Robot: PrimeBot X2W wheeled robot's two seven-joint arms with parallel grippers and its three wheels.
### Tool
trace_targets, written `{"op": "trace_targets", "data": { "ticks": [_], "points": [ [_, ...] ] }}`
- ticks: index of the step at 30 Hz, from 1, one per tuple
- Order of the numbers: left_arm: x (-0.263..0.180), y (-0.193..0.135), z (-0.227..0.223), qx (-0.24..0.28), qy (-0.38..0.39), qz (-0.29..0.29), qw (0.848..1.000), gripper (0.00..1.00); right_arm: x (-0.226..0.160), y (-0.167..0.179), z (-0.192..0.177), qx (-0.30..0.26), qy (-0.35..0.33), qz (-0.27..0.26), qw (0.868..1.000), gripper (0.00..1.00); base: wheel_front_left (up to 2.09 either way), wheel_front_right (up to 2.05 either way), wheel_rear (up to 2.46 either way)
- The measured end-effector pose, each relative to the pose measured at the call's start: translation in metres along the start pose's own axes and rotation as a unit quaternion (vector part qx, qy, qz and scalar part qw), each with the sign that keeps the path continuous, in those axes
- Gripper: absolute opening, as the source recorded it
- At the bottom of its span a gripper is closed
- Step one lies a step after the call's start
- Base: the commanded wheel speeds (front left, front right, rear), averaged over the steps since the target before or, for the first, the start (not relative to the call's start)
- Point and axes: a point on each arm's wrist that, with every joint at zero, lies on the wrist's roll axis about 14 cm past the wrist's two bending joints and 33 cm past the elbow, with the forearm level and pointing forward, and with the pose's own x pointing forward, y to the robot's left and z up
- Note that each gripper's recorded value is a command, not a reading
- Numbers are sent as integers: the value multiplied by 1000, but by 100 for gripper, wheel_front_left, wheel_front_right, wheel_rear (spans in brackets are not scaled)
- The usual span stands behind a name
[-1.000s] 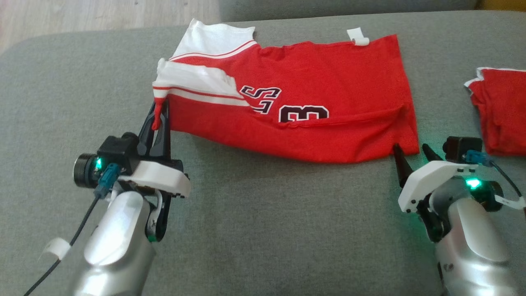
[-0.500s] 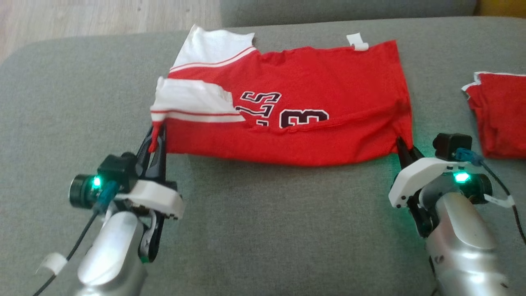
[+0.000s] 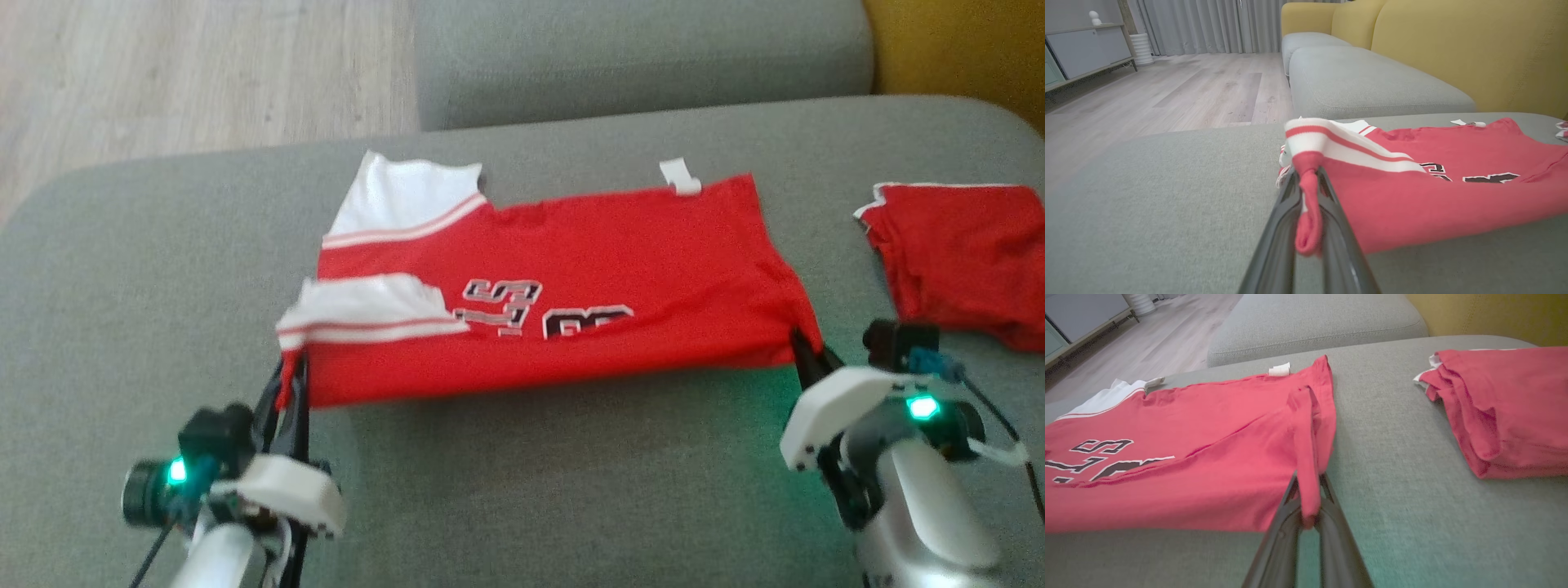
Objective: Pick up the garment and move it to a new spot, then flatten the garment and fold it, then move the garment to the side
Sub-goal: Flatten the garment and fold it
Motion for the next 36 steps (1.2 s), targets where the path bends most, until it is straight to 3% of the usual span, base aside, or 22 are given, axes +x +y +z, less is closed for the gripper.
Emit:
{"op": "trace_targets", "data": {
  "ticks": [17, 18, 19, 20, 21, 22, 29, 36],
  "points": [
    [-59, -18, -31, -13, 64, -21, 998, 0, -68, -20, -38, 22, 60, -27, 998, 3, 0, 0, 0],
    [-59, -19, -32, -12, 66, -23, 998, 9, -68, -20, -36, 23, 57, -28, 998, 87, 0, 0, 0],
    [-59, -20, -33, -12, 68, -23, 997, 9, -69, -21, -33, 24, 52, -30, 998, 87, 0, 0, 0],
    [-59, -20, -35, -11, 71, -23, 997, 43, -69, -22, -30, 24, 46, -31, 998, 100, 0, 0, 0],
    [-59, -20, -35, -11, 71, -23, 997, 91, -69, -22, -30, 24, 46, -31, 998, 100, 0, 0, 0],
    [-59, -20, -37, -11, 74, -22, 997, 100, -69, -23, -26, 25, 37, -33, 998, 100, 0, 0, 0],
    [-43, -13, -20, -14, 26, -9, 1000, 100, -65, -34, 12, 26, -47, -51, 997, 100, 0, 0, 0],
    [7, -11, 28, 20, -35, -49, 998, 100, -37, -33, 65, 9, -109, -48, 993, 100, 0, 0, 0]
  ]
}}
